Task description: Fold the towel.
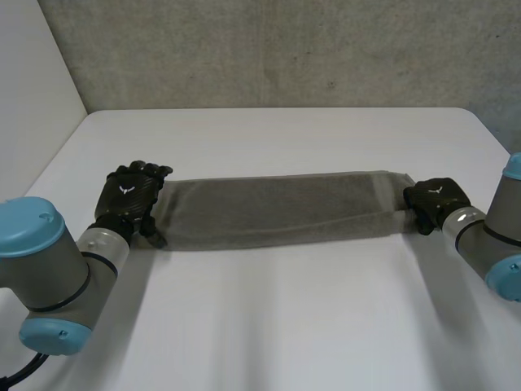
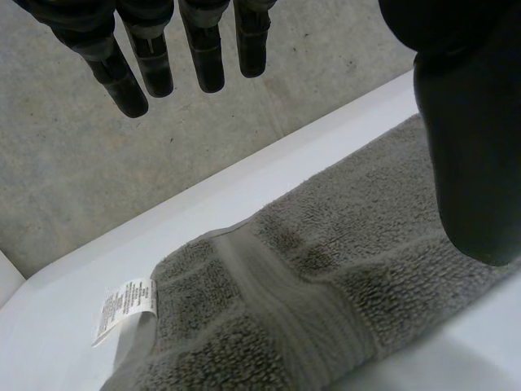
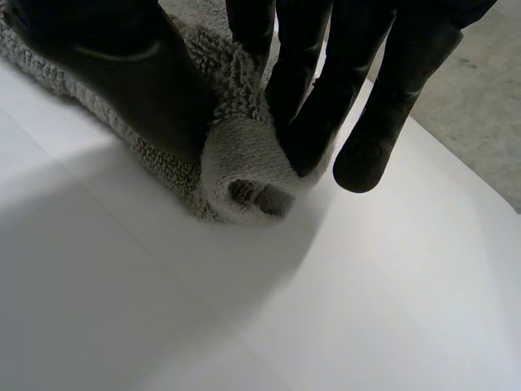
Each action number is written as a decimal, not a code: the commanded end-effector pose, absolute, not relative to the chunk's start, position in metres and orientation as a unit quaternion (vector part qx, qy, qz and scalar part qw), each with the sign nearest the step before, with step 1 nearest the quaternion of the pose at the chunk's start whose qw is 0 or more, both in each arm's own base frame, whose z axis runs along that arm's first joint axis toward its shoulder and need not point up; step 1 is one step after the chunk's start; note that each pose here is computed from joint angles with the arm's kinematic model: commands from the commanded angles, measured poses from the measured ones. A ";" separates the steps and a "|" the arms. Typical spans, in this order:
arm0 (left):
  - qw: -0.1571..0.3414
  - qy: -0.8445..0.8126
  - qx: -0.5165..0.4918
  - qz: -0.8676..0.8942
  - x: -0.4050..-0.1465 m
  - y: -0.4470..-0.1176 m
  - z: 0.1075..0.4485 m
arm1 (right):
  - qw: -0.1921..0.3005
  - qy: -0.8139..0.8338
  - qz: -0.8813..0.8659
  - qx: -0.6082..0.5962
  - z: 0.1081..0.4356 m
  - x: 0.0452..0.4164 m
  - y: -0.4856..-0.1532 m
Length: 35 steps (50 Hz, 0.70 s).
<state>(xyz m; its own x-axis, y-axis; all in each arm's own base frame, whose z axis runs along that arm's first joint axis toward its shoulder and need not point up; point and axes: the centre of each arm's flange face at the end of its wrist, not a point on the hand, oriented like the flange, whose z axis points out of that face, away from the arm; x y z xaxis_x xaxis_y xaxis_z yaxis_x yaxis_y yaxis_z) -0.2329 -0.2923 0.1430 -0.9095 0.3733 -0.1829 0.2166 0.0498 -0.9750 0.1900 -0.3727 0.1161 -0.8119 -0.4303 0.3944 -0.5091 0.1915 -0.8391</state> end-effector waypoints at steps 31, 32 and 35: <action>0.065 -0.720 -0.211 0.658 -0.237 -0.285 0.145 | -0.006 -0.544 0.683 0.486 0.237 0.347 -0.295; 0.065 -0.720 -0.211 0.658 -0.237 -0.285 0.145 | -0.006 -0.544 0.683 0.487 0.237 0.347 -0.295; 0.065 -0.720 -0.211 0.658 -0.237 -0.285 0.145 | -0.047 -0.533 0.659 0.528 0.204 0.383 -0.259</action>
